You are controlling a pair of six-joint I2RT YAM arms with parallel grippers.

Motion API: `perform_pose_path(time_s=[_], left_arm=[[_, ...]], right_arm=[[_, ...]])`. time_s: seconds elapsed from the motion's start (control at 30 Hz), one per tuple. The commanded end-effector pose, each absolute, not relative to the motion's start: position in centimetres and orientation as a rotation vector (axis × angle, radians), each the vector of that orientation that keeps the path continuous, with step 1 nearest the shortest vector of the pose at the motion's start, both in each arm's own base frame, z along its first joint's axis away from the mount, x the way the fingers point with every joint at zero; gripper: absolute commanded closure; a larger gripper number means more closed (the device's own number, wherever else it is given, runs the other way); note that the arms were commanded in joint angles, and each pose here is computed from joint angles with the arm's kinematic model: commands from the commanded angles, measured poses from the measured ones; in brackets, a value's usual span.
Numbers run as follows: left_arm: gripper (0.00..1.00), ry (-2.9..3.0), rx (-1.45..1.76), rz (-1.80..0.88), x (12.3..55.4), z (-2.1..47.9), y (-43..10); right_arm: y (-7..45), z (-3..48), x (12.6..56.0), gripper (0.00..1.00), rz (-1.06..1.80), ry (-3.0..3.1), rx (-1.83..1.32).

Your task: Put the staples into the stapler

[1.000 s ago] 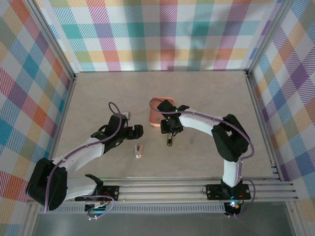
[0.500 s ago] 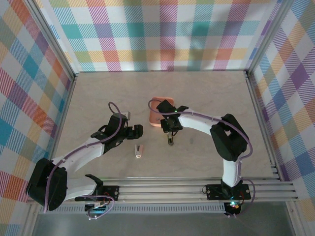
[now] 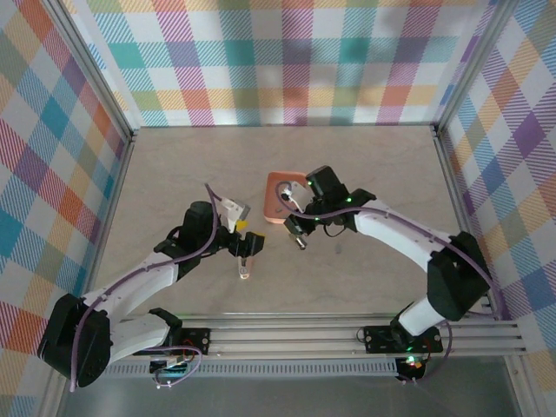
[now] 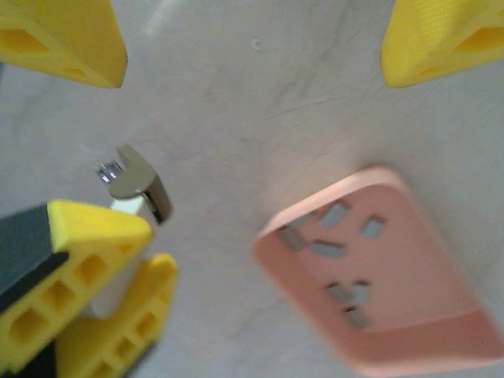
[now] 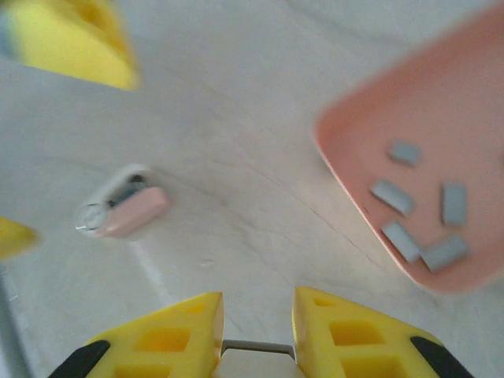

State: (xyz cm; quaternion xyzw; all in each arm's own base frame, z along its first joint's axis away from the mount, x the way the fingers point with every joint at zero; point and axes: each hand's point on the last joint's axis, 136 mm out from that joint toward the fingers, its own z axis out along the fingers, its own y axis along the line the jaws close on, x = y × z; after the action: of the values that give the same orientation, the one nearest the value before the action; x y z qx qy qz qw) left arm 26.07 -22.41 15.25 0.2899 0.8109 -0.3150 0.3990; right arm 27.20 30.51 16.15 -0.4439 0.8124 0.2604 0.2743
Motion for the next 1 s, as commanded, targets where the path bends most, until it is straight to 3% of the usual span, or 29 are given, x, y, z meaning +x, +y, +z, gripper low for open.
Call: perform_pose_path(time_s=[0.0, 0.13, 0.3, 0.7, 0.97], left_arm=[[0.19, 1.797, 1.116, -0.889, 23.0, 17.6, -24.9], [0.27, 1.669, 1.252, -0.960, 21.7, 18.4, -26.0], [0.28, 1.559, 1.247, -0.971, 22.3, 19.5, -26.8], [0.36, 1.468, 1.323, -1.019, 21.9, 19.5, -29.0], [0.47, 1.436, 1.330, -1.042, 21.5, 20.1, -29.7]], right_arm=[[32.5, 19.4, 23.7, 0.77, 0.893, 1.841, -1.521], [33.2, 20.9, 21.7, 0.77, 1.014, 1.698, -1.639], [33.4, 22.2, 20.2, 0.77, 1.089, 1.578, -1.708], [33.8, 23.5, 20.3, 0.79, 1.105, 1.529, -1.705], [34.0, 23.5, 20.5, 0.79, 1.105, 1.543, -1.707]])
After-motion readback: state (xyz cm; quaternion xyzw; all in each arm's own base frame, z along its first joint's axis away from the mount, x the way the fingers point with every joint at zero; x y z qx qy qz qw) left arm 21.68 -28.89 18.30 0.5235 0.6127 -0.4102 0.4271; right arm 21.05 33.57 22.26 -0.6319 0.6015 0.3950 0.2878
